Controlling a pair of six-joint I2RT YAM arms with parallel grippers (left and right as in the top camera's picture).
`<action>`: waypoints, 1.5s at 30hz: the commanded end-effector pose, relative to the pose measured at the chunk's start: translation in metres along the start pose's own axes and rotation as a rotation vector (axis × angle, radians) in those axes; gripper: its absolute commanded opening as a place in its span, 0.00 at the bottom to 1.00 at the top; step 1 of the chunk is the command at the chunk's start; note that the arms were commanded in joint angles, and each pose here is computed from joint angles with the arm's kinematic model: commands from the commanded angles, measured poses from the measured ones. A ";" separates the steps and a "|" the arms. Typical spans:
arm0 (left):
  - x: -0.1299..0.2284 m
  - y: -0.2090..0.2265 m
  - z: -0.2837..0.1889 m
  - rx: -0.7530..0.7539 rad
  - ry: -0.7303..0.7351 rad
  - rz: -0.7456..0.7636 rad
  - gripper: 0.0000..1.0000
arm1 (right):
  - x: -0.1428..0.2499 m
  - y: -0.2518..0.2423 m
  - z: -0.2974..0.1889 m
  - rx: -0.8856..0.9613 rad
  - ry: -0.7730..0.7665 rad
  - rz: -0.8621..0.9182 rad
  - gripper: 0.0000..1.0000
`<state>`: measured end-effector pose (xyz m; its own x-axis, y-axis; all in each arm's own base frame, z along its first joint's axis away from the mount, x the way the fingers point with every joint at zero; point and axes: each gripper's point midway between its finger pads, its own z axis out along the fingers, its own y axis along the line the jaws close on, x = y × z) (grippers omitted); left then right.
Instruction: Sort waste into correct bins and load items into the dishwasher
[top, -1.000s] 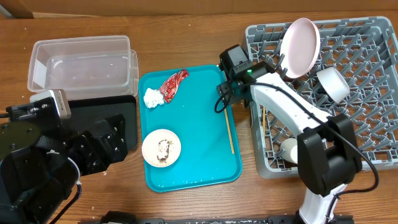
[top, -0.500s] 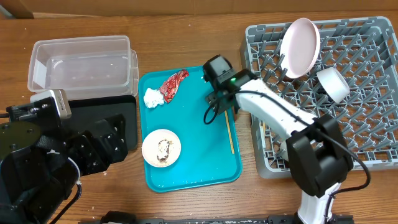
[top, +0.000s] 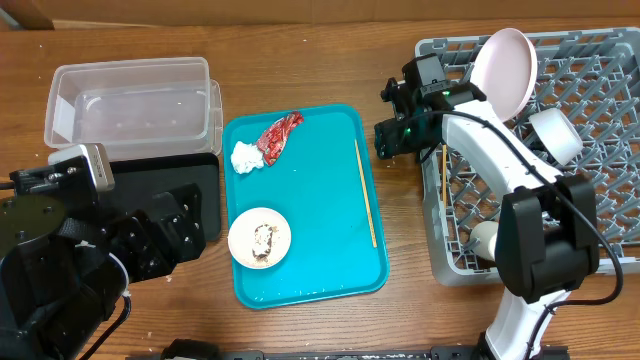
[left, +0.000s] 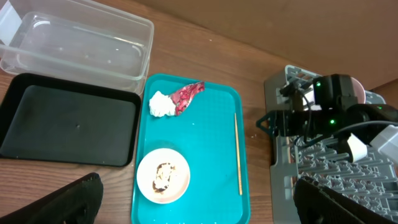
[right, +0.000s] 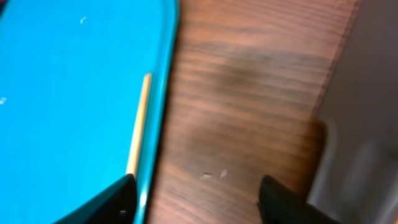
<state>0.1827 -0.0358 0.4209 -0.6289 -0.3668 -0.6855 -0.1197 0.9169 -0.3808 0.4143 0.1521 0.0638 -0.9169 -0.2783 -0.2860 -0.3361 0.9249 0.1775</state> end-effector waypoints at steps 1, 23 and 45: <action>-0.002 -0.001 -0.001 0.004 -0.008 0.008 1.00 | 0.014 0.012 0.009 -0.014 0.051 -0.011 0.70; -0.002 -0.001 -0.001 0.004 -0.008 0.008 1.00 | 0.040 0.052 0.043 0.391 0.118 -0.175 0.54; -0.002 -0.001 -0.001 0.004 -0.008 0.008 1.00 | 0.059 0.047 0.067 0.384 0.144 -0.110 0.38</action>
<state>0.1826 -0.0358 0.4208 -0.6293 -0.3668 -0.6852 -0.1196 0.9168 -0.3809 0.3731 0.2049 0.0067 -0.9016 -0.3852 -0.1967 -0.3555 0.9191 -0.1702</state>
